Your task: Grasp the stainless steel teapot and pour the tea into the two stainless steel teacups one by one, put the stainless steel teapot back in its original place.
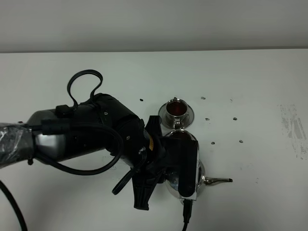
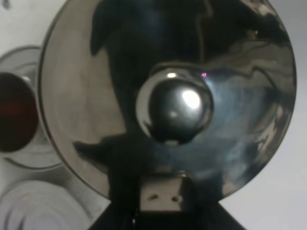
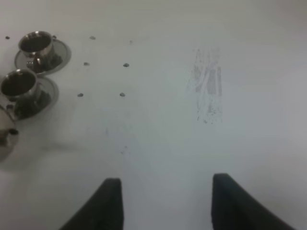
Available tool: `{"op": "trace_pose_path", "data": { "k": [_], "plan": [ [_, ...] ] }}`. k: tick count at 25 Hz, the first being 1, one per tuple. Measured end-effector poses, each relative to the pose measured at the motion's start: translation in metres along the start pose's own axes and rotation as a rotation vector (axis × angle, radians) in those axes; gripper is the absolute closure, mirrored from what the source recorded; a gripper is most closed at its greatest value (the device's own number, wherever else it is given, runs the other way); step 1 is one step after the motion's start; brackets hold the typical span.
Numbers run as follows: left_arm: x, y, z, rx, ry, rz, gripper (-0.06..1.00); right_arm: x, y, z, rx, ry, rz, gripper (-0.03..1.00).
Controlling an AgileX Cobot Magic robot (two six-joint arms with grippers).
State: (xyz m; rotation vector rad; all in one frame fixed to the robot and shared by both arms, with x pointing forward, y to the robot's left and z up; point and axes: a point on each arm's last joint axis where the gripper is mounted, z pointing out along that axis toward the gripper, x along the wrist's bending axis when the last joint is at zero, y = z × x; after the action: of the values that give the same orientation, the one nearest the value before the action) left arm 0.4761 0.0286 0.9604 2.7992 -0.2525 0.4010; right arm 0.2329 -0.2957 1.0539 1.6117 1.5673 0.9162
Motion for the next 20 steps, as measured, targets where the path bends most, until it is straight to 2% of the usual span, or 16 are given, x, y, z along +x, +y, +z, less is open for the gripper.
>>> {"op": "trace_pose_path", "data": {
  "k": [11, 16, 20],
  "plan": [
    [0.002, -0.008, 0.025, 0.027, -0.02, -0.023, 0.74, 0.0, 0.0, 0.0, 0.0, 0.0, 0.0, 0.53],
    [0.006, -0.005, 0.005, -0.006, 0.019, -0.035, 0.74, 0.0, 0.0, 0.0, 0.0, 0.0, 0.0, 0.53],
    [0.017, -0.014, -0.021, -0.018, 0.074, -0.105, 0.74, 0.0, 0.0, 0.0, 0.0, 0.0, -0.001, 0.53]
  ]
}}
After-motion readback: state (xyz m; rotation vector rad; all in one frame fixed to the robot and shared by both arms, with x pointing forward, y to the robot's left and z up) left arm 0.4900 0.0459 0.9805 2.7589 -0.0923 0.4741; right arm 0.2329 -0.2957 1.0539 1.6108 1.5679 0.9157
